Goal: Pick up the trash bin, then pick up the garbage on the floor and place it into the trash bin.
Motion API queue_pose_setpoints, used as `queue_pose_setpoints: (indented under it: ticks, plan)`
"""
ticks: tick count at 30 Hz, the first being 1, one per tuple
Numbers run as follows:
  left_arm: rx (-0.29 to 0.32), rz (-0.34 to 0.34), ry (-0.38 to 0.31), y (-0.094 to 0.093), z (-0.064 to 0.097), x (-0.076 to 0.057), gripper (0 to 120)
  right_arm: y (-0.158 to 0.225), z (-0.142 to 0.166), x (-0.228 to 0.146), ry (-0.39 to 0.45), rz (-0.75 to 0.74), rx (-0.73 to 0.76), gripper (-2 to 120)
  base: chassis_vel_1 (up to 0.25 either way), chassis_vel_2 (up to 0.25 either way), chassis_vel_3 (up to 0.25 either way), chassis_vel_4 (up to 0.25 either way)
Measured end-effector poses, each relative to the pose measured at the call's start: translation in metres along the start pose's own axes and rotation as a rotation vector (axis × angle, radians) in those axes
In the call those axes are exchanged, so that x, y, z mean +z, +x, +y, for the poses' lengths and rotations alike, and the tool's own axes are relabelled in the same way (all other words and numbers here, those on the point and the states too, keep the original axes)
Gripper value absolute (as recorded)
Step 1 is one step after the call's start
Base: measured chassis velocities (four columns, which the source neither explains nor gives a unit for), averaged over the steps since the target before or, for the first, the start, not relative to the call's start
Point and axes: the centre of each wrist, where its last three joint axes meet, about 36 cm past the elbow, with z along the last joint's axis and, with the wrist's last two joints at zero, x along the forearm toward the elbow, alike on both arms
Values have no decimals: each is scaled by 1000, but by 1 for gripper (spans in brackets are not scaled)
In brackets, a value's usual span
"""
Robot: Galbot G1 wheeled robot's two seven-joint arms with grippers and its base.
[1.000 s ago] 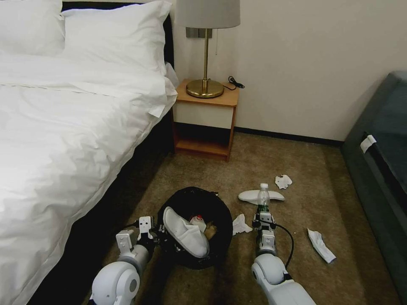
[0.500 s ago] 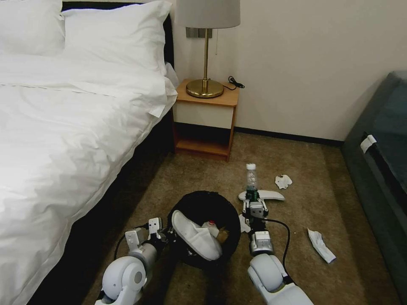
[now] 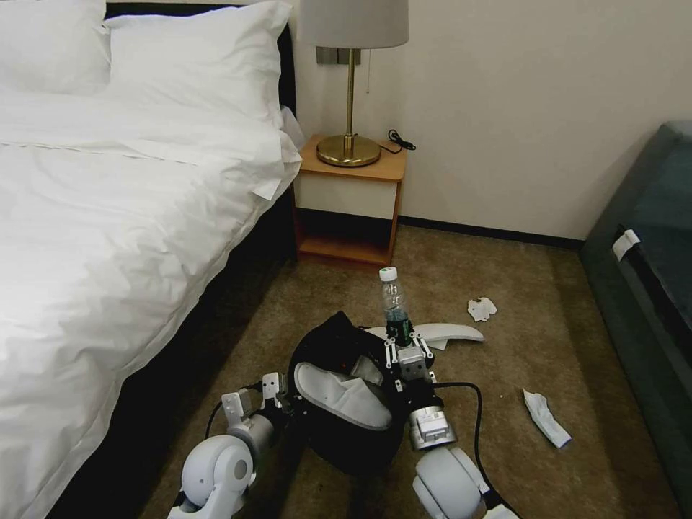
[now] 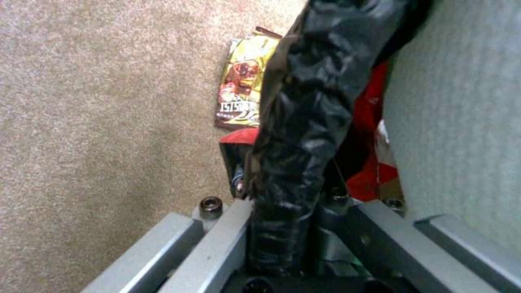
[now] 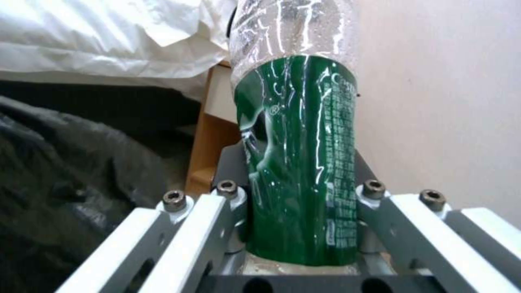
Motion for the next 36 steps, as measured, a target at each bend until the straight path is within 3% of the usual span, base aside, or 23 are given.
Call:
queue_pose_setpoints:
  ticks: [24,36]
  plan:
    - [-31,1,-38,-5,2,7,0,-1,1,-1,-9,-8,-21,21,0,0,0,0]
    - [-56,-11,-62,-1,11,6,0,-32,-30,-2,-16,-33,46,20,0,0,0,0]
